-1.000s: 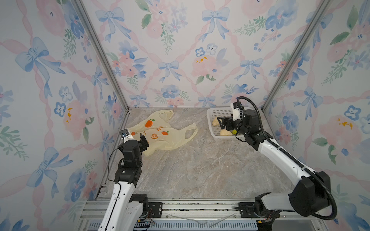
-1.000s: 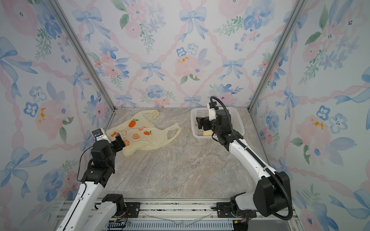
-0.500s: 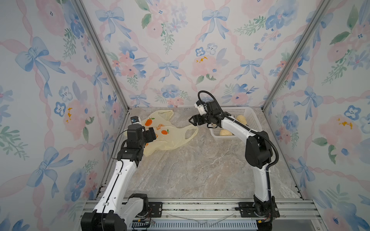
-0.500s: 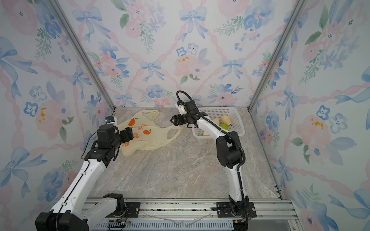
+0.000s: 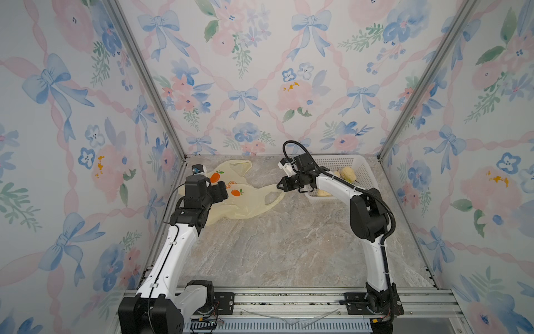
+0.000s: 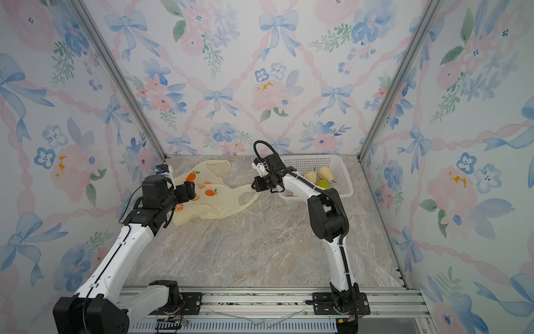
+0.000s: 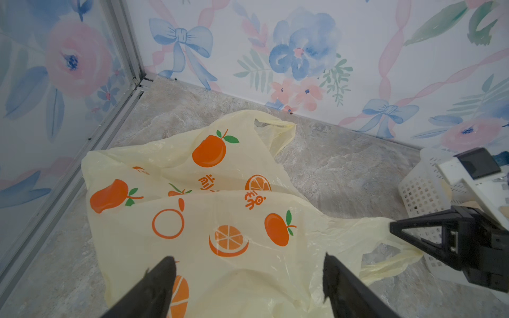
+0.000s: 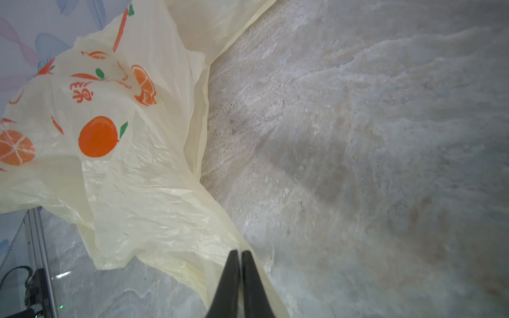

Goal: Place the pears into plastic bags & tie knots
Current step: Move the plastic bag to the center of the board, then pick up the plastic bag at the center of the board.

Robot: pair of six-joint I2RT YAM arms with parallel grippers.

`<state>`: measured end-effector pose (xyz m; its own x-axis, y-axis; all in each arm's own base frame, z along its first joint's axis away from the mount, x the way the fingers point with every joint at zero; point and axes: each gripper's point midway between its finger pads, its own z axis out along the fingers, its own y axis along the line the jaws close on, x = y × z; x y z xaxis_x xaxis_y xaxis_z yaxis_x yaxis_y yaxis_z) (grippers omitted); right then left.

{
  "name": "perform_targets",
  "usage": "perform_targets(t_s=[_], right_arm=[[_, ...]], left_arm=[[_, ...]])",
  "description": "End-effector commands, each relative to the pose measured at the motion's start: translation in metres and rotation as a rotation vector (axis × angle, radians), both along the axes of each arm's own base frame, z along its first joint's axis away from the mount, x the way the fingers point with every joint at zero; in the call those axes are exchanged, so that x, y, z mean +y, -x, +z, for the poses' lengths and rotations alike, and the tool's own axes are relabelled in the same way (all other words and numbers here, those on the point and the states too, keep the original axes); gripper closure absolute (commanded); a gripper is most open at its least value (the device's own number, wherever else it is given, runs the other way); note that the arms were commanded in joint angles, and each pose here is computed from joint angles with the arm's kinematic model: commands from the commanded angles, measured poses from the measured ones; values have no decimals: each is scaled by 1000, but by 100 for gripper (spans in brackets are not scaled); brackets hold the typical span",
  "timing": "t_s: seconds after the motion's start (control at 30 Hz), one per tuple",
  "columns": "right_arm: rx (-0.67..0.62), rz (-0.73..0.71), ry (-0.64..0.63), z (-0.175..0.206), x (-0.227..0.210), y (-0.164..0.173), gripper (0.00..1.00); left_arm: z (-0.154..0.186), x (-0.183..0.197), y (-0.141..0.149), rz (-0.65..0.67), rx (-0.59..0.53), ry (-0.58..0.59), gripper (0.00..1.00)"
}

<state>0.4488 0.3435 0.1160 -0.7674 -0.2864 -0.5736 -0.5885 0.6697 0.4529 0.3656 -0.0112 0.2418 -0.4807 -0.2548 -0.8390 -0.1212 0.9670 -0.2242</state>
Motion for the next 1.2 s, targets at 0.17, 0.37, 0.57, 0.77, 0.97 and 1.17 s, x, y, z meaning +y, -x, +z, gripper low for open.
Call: perform_targets(t_s=[0.17, 0.37, 0.57, 0.77, 0.97, 1.17], right_arm=[[-49, 99, -65, 56, 12, 90, 98], [-89, 172, -78, 73, 36, 147, 97], [-171, 223, -112, 95, 65, 186, 97], [-283, 227, -147, 118, 74, 204, 96], [-313, 233, -157, 126, 74, 206, 95], [-335, 239, -163, 130, 76, 211, 94]], left_arm=[[12, -31, -32, -68, 32, 68, 15], [-4, -73, -55, -118, 183, 32, 18], [-31, -83, -51, -91, 391, -156, 18], [-63, -72, -32, -70, 540, -257, 15], [-99, -73, -14, -122, 681, -372, 6], [-120, -76, -10, -126, 762, -505, 2]])
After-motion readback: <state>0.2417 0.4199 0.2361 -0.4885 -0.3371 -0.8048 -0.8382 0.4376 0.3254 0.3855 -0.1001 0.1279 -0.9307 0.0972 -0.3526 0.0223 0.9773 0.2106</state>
